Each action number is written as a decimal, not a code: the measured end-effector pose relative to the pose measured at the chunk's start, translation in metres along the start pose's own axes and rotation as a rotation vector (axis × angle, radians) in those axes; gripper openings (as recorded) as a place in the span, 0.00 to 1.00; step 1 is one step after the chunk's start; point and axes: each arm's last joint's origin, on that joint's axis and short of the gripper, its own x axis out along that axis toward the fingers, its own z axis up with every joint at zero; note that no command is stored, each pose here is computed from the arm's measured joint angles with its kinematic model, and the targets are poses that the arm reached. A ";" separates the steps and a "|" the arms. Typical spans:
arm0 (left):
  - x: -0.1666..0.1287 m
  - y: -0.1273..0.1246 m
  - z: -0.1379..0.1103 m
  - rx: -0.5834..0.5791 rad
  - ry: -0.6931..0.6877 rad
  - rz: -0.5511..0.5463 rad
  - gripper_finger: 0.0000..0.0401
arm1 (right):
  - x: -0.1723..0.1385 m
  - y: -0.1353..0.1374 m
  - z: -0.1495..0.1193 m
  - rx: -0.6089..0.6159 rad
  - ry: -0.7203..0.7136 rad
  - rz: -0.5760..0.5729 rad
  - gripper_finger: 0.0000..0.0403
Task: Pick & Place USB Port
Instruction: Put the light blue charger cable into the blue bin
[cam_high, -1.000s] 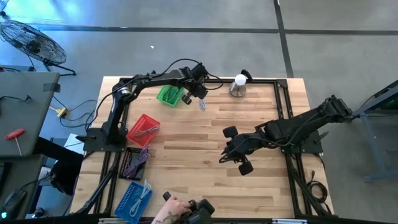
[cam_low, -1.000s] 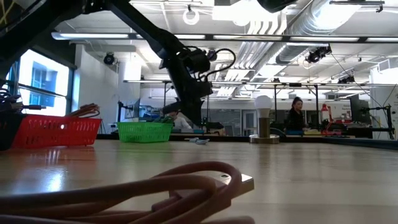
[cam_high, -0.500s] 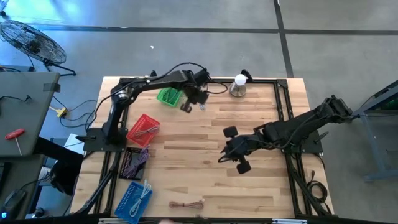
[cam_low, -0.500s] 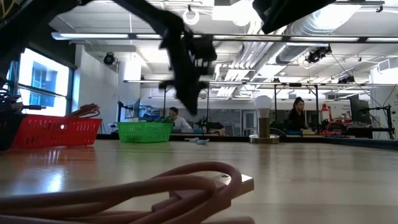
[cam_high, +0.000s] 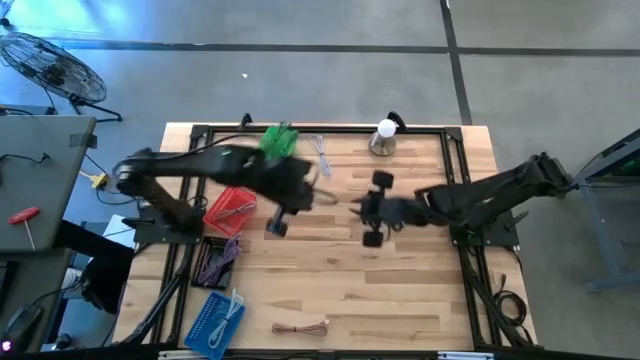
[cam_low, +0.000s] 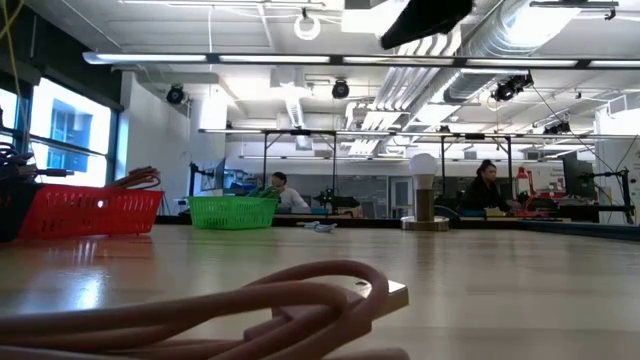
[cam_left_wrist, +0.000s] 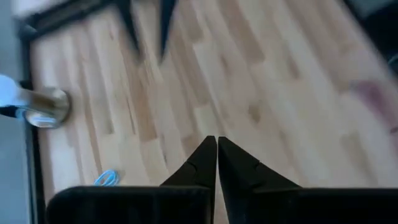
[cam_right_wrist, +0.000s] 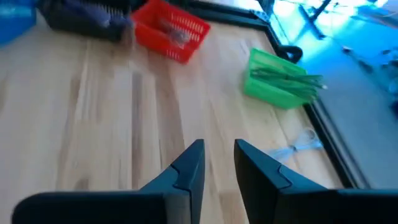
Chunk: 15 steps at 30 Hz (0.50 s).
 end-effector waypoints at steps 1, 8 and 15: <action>-0.012 -0.013 0.003 -0.012 -0.031 0.012 0.03 | 0.006 -0.007 0.002 0.017 -0.012 0.023 0.19; -0.076 -0.077 0.007 -0.140 -0.188 0.303 0.03 | 0.053 -0.058 0.002 0.139 -0.032 0.126 0.20; -0.098 -0.109 -0.008 -0.179 -0.184 0.384 0.03 | 0.110 -0.083 -0.020 0.217 0.037 0.127 0.36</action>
